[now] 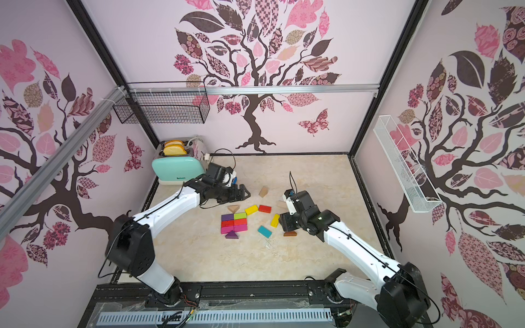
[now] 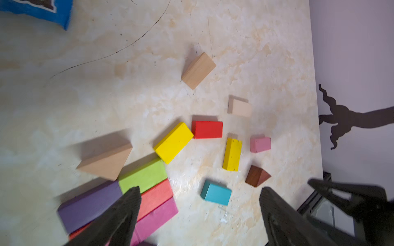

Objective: Assemble a piece of candy with building blocks
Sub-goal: Assemble the building block at the center of the board.

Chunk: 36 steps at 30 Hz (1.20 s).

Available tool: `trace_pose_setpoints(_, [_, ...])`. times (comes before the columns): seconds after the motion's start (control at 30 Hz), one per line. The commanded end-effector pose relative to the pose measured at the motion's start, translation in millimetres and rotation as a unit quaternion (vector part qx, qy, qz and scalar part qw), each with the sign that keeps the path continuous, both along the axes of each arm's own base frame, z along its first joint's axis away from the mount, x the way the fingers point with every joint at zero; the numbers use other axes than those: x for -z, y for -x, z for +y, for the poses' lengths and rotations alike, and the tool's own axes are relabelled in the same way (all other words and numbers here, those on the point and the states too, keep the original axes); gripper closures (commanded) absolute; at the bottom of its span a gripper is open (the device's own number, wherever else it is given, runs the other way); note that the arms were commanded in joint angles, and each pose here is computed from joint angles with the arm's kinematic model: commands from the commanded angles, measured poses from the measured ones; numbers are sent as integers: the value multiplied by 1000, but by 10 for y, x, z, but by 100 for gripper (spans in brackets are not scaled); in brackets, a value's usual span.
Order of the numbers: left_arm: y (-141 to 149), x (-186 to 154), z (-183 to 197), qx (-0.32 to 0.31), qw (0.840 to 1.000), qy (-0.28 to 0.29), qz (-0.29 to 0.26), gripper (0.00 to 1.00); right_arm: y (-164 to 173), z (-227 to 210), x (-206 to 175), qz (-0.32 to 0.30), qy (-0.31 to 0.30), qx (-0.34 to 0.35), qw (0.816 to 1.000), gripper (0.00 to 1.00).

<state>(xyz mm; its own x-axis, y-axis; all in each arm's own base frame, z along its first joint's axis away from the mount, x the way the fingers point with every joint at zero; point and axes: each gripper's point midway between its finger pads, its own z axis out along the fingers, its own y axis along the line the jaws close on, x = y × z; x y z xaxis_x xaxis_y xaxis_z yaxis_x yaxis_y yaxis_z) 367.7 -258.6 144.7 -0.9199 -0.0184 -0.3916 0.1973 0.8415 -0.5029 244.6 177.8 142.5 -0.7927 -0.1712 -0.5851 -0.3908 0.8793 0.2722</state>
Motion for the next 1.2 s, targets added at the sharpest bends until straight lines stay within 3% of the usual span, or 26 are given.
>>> trace_pose_setpoints(0.0, [-179, 144, -242, 17, 1000, -13, 2, 15, 236, 160, -78, 35, -96, 0, 995, 39])
trace_pose_setpoints(0.13, [-302, 323, -542, 38, 999, -20, 20, 16, 514, 387, 54, 78, -179, -17, 981, 39])
trace_pose_setpoints(0.4, [-338, 676, -782, 66, 996, -9, 60, 15, 566, 837, 398, 108, -191, -52, 974, 39])
trace_pose_setpoints(0.63, [-210, 737, -978, 99, 991, 49, 81, 14, 509, 1163, 602, 124, -187, -72, 972, 39])
trace_pose_setpoints(0.83, [-182, 816, -1085, 116, 988, 46, 88, 14, 389, 1242, 746, 126, -177, -58, 974, 40])
trace_pose_setpoints(1.17, [-5, 1105, -1138, 129, 985, 25, 115, 14, 162, 1049, 1003, 104, -110, -13, 988, 41])
